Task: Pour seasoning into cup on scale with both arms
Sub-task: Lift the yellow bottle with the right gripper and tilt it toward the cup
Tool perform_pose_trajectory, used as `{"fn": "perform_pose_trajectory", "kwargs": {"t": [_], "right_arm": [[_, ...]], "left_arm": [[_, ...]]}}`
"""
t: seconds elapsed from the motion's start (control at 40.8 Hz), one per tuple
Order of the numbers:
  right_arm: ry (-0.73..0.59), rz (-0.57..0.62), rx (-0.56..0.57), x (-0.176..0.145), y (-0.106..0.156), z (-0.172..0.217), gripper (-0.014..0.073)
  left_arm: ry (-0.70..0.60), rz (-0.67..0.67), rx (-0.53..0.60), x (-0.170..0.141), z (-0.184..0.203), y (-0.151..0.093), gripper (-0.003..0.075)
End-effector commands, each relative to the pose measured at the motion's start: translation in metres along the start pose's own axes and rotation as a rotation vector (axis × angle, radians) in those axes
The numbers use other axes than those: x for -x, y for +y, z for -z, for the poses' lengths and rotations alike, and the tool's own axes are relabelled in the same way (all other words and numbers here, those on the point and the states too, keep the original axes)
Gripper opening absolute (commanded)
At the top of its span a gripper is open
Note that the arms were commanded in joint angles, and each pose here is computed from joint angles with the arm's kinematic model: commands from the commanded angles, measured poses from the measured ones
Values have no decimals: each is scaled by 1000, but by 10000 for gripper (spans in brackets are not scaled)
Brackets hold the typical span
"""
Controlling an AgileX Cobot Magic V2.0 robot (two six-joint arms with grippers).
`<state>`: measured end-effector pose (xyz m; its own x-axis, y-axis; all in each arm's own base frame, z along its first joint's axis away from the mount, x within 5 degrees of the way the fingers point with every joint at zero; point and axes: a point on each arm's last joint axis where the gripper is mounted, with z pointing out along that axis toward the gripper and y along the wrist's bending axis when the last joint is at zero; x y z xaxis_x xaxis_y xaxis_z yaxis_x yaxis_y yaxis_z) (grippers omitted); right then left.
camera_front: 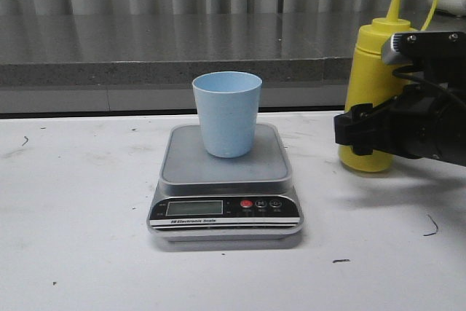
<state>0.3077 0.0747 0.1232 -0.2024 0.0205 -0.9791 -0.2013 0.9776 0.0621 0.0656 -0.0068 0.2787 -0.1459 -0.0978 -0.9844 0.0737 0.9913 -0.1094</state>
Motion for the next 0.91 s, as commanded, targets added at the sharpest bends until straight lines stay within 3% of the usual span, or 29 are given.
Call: {"fn": "perform_pose_trajectory", "kwargs": {"t": [0.0,0.221,0.54,0.662,0.883], "right_arm": [[-224,0,13,34,1,3,228],[-177,83,12,47,3,9,228],[-60,652,-4,85,6,12,228],[-13,775,10,97,7,6,228],[2,892,19,116,9,-4,228]], "left_arm": [[-99,20,0,16,1,-1,-20],[-99,20,0,16,1,-1,-20],[-99,20,0,16,1,-1,-20],[-99,20,0,16,1,-1,-20],[-99,20,0,16,1,-1,-20]]}}
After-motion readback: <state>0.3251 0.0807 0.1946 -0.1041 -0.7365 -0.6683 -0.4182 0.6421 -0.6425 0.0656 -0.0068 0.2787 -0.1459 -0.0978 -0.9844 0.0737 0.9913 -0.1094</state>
